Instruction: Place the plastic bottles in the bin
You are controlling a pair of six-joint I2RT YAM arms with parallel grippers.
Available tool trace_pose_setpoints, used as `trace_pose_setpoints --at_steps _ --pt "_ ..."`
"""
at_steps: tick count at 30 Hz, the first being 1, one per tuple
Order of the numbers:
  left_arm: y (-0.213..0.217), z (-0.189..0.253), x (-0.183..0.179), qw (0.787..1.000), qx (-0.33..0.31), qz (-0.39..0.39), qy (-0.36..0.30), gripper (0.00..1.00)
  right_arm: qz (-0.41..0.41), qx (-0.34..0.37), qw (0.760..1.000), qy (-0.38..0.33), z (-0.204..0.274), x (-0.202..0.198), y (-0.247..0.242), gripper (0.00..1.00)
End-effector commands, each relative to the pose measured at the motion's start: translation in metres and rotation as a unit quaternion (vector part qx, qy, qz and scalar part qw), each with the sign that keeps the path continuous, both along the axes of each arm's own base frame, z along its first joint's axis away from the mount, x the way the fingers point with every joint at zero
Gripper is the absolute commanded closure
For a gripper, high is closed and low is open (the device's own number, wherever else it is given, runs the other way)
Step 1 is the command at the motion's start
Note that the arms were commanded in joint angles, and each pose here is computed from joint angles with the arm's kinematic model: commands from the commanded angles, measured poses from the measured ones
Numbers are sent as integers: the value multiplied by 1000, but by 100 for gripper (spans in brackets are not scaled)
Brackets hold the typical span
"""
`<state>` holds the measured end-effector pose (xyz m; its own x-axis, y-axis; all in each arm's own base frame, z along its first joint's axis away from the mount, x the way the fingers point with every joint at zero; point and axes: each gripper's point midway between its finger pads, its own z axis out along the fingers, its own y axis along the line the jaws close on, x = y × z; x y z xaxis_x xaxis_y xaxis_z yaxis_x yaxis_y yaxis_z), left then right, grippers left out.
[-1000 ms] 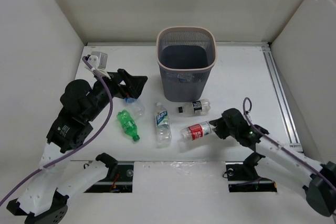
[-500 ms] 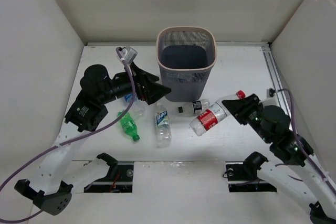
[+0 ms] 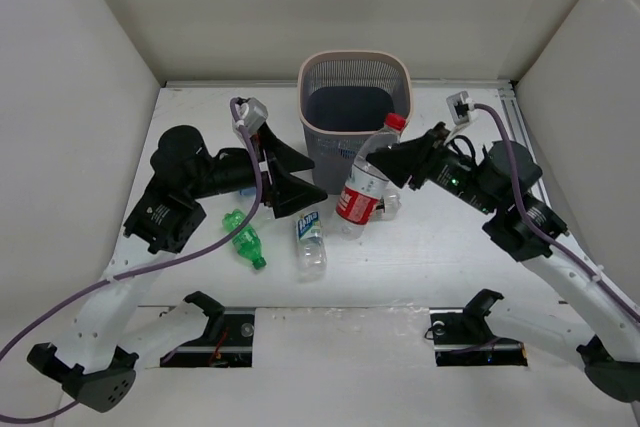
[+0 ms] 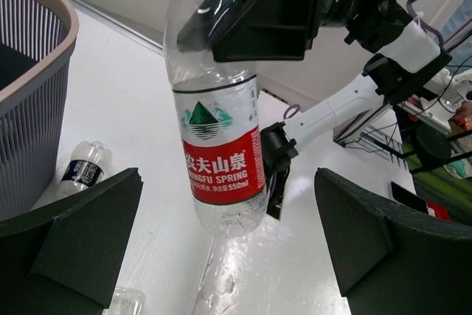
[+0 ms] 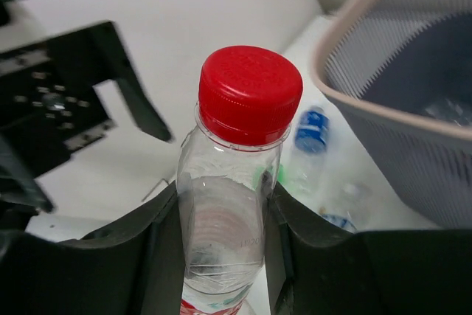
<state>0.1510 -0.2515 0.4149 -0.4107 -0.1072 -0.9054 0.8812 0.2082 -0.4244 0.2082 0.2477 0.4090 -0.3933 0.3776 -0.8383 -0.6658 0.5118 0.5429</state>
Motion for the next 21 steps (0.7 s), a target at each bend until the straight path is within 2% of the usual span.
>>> trace_pose_setpoints --at_steps 1,5,10,13,17,19,20,21 --pt "-3 -9 -4 1000 8 -26 -4 0 73 61 989 -117 67 -22 16 100" --pt "-9 -13 -7 998 -5 -56 -10 0 127 87 979 -132 86 -37 37 100" --pt "-13 -11 -21 993 -25 -112 -6 0 147 101 974 -141 99 -38 58 100" --pt "-14 -6 -20 993 -37 -113 -16 0 166 128 965 -156 115 -49 62 100" --pt "-13 -1 -32 987 -58 -145 -22 0 166 120 969 -139 106 -36 83 100" --pt "-13 6 -30 988 -70 -138 -25 11 162 125 968 -143 109 -32 86 100" --pt "-12 11 -32 988 -76 -132 -34 50 157 130 968 -146 114 -31 84 98" --pt "-12 11 -27 990 -78 -118 -30 74 155 124 969 -147 110 -28 88 79"
